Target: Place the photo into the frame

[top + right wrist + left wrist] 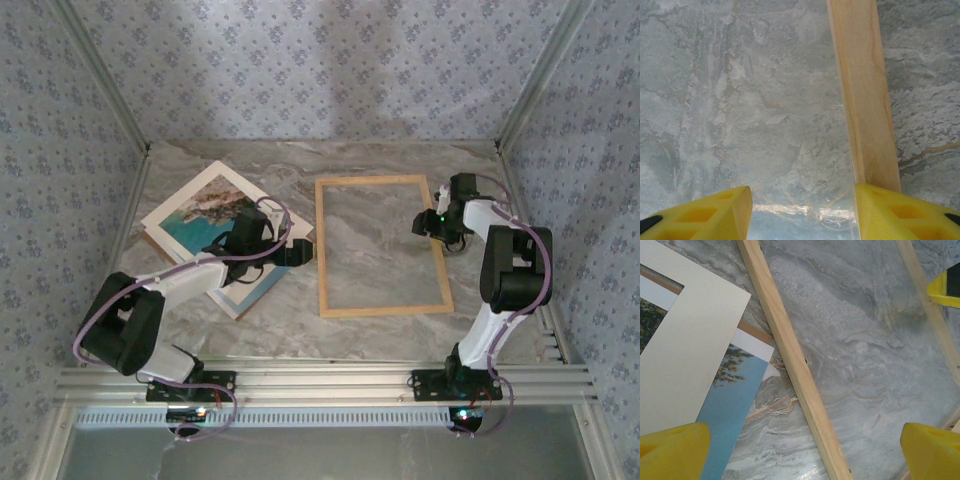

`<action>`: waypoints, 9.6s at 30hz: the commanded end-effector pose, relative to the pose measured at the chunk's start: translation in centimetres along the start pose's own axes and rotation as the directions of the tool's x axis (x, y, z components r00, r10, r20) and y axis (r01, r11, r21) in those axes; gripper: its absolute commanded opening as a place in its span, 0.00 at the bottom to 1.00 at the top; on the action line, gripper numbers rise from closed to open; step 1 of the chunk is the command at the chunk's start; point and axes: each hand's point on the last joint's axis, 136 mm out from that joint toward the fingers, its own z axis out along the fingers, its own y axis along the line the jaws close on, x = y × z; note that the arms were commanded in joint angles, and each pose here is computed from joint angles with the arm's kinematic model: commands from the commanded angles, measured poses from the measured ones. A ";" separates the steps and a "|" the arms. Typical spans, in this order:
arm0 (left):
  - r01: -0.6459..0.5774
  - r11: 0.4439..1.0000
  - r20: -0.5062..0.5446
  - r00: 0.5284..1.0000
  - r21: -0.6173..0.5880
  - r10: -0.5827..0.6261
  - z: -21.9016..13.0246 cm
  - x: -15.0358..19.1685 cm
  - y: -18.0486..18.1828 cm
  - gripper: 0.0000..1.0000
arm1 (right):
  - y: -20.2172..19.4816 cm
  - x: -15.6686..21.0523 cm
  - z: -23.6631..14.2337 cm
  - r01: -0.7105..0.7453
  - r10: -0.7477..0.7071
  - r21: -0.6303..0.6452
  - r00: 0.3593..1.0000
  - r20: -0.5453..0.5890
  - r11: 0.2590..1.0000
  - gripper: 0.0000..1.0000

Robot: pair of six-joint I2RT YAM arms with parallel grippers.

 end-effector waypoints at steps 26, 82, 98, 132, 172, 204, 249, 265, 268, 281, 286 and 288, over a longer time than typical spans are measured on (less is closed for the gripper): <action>-0.022 1.000 -0.005 1.000 0.006 0.022 0.2 -0.1 -0.3 0.97 | 0.6 0.1 -2.8 0.039 -0.043 0.081 0.997 0.059 0.996 0.60; 0.245 0.908 0.124 0.969 -0.339 -0.215 -2.8 -4.6 11.7 0.97 | 29.3 9.9 3.2 0.522 -0.509 -0.272 0.852 0.124 0.808 0.59; 0.072 0.985 -0.102 0.991 -0.158 -0.089 5.0 -1.3 5.1 0.92 | 22.3 6.2 1.2 0.418 -0.390 -0.119 0.898 0.206 0.900 0.61; 0.433 0.788 0.260 0.900 -0.438 -0.350 -8.6 -1.9 16.7 0.87 | 30.0 6.6 6.3 0.507 -0.501 -0.154 0.862 0.074 0.848 0.62; 0.549 0.646 0.257 0.830 -0.531 -0.495 -8.6 5.5 22.5 0.91 | 33.4 7.2 6.8 0.280 -0.362 -0.516 0.930 -0.063 0.809 0.64; 0.545 0.652 0.265 0.834 -0.527 -0.483 -8.7 5.3 22.5 0.91 | 34.0 4.9 3.6 -0.048 -0.070 -0.726 0.989 -0.131 0.686 0.63; 0.545 0.662 0.272 0.836 -0.515 -0.477 -8.7 5.4 22.3 0.91 | 34.1 5.1 3.3 -0.203 0.047 -0.703 0.971 -0.235 0.682 0.54; 0.594 0.737 0.340 0.800 -0.324 -0.495 -9.8 0.4 18.4 0.91 | 32.8 4.5 2.1 0.051 -0.130 -0.616 0.988 -0.085 0.786 0.00; 0.593 0.785 0.402 0.773 -0.180 -0.491 -11.4 -3.0 15.4 0.91 | 32.8 4.1 0.1 0.114 -0.175 -0.622 0.984 -0.038 0.774 0.00; 0.495 0.869 0.538 0.733 -0.003 -0.416 -16.2 -7.3 9.6 0.93 | 23.9 1.8 -12.4 0.226 -0.159 -0.528 0.973 0.169 0.819 0.00; 0.496 0.868 0.508 0.756 -0.031 -0.414 -14.9 -6.6 9.8 0.93 | 17.1 2.0 -16.7 0.148 -0.050 -0.412 0.970 0.239 0.899 0.00; 0.492 0.870 0.497 0.765 -0.041 -0.409 -14.4 -6.6 9.7 0.93 | 14.7 2.4 -18.3 0.106 -0.002 -0.376 0.964 0.266 0.921 0.00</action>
